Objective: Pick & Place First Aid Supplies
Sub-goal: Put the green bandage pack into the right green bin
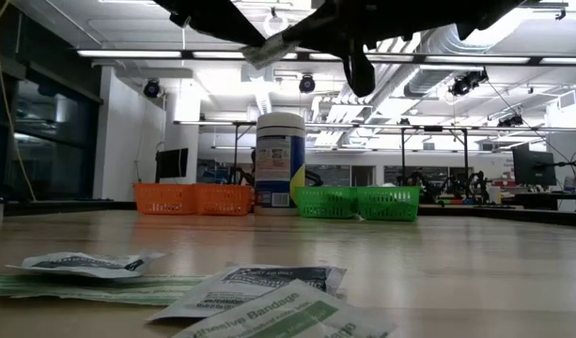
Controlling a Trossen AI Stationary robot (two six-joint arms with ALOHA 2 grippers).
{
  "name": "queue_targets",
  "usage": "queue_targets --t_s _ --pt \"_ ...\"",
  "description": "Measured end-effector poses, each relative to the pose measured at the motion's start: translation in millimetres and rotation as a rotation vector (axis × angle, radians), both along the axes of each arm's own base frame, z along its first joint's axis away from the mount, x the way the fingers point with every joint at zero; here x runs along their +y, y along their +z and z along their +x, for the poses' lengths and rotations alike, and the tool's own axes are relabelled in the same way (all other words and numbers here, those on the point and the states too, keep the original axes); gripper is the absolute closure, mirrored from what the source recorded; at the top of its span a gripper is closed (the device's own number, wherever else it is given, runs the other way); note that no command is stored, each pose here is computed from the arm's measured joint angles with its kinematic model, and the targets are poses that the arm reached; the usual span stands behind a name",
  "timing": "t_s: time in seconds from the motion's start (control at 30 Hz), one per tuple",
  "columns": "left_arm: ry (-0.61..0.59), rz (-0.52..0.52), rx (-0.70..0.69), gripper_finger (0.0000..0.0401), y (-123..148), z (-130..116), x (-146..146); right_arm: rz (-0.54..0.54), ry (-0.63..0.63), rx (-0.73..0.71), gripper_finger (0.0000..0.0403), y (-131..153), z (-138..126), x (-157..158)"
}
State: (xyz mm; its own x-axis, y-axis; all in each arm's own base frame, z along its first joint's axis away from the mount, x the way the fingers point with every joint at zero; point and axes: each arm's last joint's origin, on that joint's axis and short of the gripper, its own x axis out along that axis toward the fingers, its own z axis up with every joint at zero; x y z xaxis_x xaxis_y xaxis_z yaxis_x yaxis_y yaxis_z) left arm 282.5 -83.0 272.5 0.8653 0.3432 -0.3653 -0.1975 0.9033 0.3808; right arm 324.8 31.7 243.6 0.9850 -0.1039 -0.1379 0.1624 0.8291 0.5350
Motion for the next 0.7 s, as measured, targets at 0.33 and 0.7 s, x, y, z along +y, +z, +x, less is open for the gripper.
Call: queue_targets --t_s 0.33,0.7 --pt "-0.038 -0.023 0.05 0.0242 14 -23 7 0.029 -0.099 0.068 0.0402 9 -12 -23" --pt "0.018 -0.047 0.061 0.0231 37 -70 15 0.011 -0.337 0.446 0.0403 32 -98 -83"
